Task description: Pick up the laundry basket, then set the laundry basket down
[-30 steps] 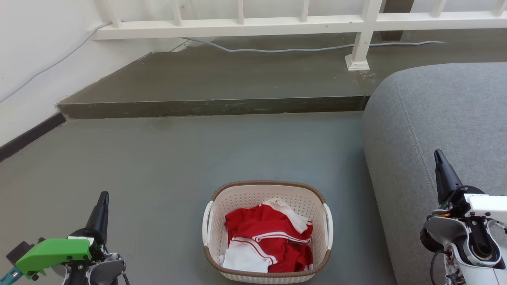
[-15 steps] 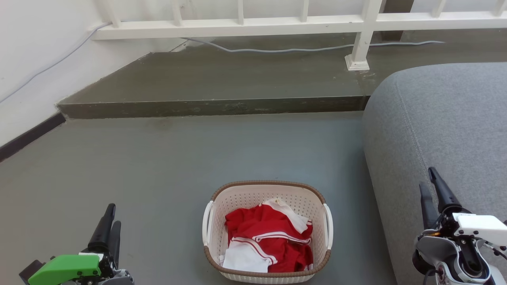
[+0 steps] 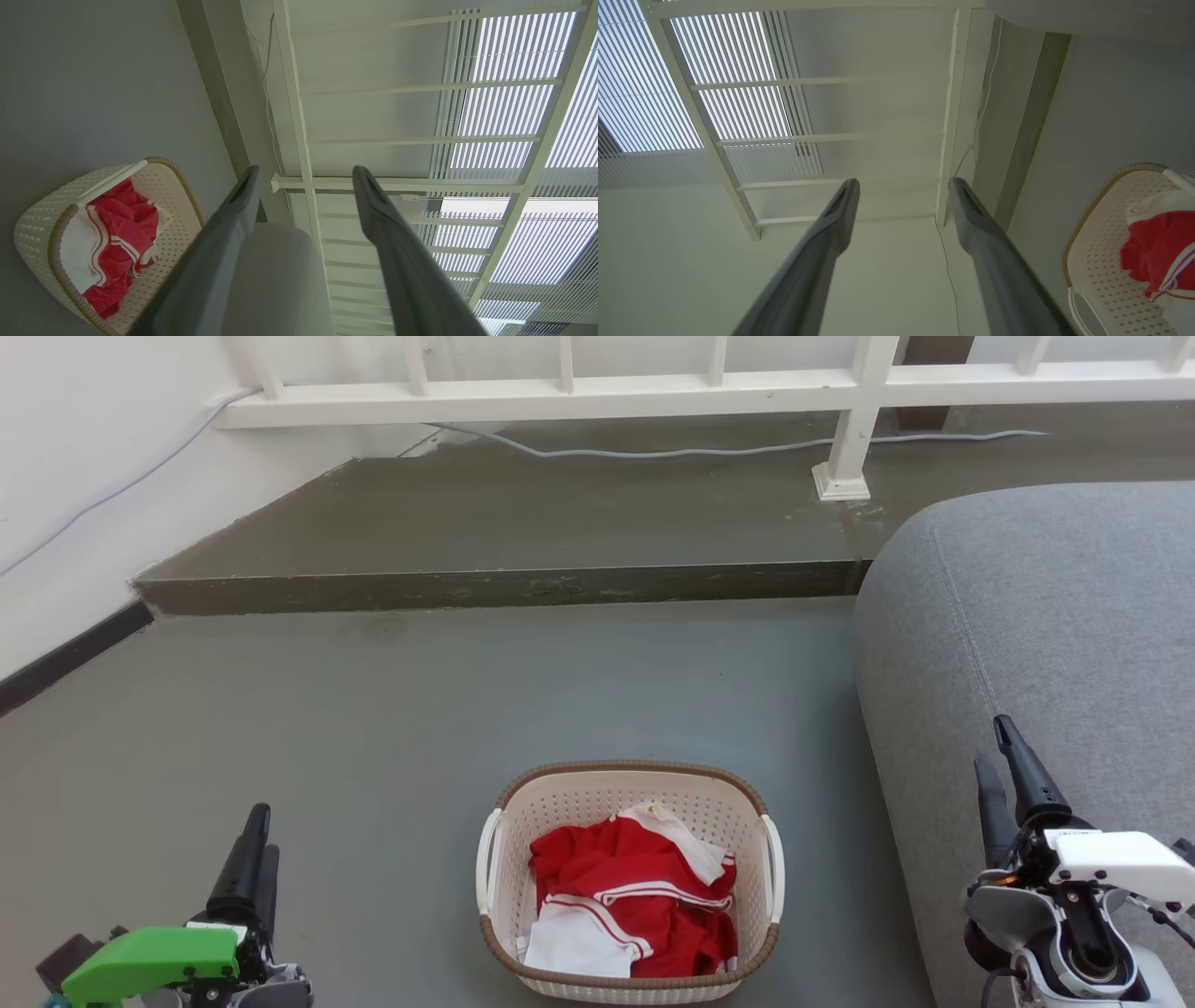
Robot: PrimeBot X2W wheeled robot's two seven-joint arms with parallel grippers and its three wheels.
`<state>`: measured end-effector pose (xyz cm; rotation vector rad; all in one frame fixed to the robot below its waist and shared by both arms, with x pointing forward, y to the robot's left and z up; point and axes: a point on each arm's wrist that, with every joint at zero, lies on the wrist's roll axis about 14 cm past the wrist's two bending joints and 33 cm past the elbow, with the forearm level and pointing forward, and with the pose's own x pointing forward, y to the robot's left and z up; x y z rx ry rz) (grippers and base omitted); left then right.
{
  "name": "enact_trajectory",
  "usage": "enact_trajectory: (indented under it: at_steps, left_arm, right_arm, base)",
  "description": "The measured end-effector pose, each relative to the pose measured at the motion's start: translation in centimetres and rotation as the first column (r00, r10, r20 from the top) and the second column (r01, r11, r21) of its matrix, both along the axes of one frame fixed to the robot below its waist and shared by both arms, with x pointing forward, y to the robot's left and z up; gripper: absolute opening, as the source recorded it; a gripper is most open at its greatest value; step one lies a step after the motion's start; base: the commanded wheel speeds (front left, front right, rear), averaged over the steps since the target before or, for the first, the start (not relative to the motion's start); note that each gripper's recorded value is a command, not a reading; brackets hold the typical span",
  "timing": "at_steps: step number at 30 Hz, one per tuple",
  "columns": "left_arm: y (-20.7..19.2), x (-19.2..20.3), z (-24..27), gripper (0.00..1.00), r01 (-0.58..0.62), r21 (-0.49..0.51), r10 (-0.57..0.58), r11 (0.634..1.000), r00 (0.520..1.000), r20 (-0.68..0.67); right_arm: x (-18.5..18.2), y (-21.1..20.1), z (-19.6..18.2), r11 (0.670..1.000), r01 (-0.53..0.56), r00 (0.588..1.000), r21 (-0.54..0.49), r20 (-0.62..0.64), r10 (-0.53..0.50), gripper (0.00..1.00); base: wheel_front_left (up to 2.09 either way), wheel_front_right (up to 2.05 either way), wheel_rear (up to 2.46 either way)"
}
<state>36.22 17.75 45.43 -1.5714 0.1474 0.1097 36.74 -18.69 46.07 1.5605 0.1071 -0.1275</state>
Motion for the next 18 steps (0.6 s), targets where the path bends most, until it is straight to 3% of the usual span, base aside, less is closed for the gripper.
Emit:
enact_trajectory:
  at_steps: [9,18]
  left_arm:
    - [0.4,0.4,0.9,1.0,0.026,0.175,-0.031,0.984,0.999,0.027]
    - [-0.4,0.6,1.3,1.0,0.078,0.337,-0.095,0.938,0.995,0.034]
  right_arm:
    - [0.1,0.6,0.3,0.991,-0.036,0.999,-0.126,0.004,0.037,1.0]
    - [0.3,0.9,0.9,0.965,-0.05,0.998,-0.257,0.019,0.057,1.0]
  base:
    - [0.0,0.0,0.0]
    - [0.0,0.0,0.0]
